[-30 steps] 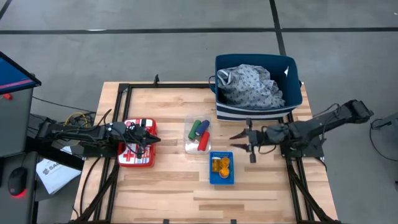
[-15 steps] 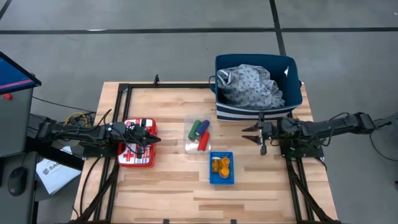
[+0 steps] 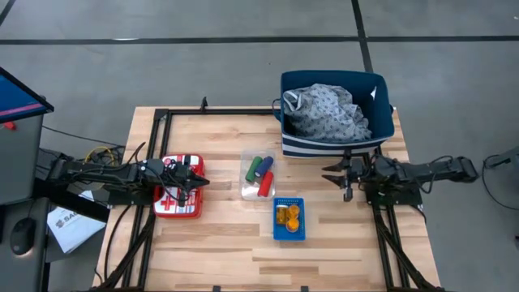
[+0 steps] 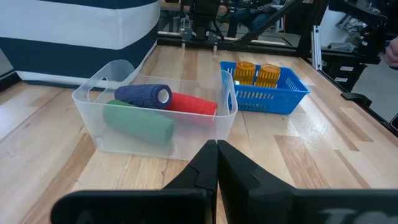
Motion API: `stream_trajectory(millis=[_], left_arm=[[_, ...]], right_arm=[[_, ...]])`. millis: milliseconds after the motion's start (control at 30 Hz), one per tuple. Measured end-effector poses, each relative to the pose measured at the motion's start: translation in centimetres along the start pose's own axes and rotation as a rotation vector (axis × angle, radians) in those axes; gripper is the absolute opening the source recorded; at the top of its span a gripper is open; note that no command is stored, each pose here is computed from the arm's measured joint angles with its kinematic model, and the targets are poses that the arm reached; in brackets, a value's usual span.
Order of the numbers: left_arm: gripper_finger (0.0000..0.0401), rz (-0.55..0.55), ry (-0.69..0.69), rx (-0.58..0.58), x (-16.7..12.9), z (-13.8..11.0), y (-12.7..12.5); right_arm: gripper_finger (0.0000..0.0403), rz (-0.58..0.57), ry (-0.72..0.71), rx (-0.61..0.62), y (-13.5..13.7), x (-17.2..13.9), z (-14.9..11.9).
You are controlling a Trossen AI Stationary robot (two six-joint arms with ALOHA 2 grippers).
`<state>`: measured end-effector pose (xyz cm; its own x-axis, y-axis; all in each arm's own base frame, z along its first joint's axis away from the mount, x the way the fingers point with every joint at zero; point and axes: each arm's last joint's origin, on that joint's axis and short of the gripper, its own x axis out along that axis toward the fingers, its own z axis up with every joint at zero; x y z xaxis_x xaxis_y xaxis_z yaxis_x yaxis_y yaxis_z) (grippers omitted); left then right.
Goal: Pick & Place Medicine items
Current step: Return to home position
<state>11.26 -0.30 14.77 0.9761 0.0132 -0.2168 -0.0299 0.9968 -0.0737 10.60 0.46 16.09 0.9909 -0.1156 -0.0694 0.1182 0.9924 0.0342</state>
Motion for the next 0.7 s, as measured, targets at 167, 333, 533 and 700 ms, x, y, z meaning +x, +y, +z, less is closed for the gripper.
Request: stream_trajectory(millis=[167, 333, 533, 700], left_arm=[[0.0001, -0.001, -0.001, 0.0, 0.0, 0.01, 0.0], [0.0001, -0.001, -0.002, 0.0, 0.0, 0.02, 0.0], [0.0001, 0.0, -0.003, 0.0, 0.0, 0.03, 0.0], [0.0001, -0.001, -0.003, 0.0, 0.0, 0.03, 0.0]], right_arm=[[0.0111, 0.013, -0.045, 0.013, -0.04, -0.45, 0.33], [0.0111, 0.014, -0.093, 0.023, -0.11, -0.78, 0.7], [0.0111, 0.017, -0.106, 0.058, -0.12, -0.87, 0.79], [0.0111, 0.024, -0.117, 0.185, -0.12, -0.88, 0.9]])
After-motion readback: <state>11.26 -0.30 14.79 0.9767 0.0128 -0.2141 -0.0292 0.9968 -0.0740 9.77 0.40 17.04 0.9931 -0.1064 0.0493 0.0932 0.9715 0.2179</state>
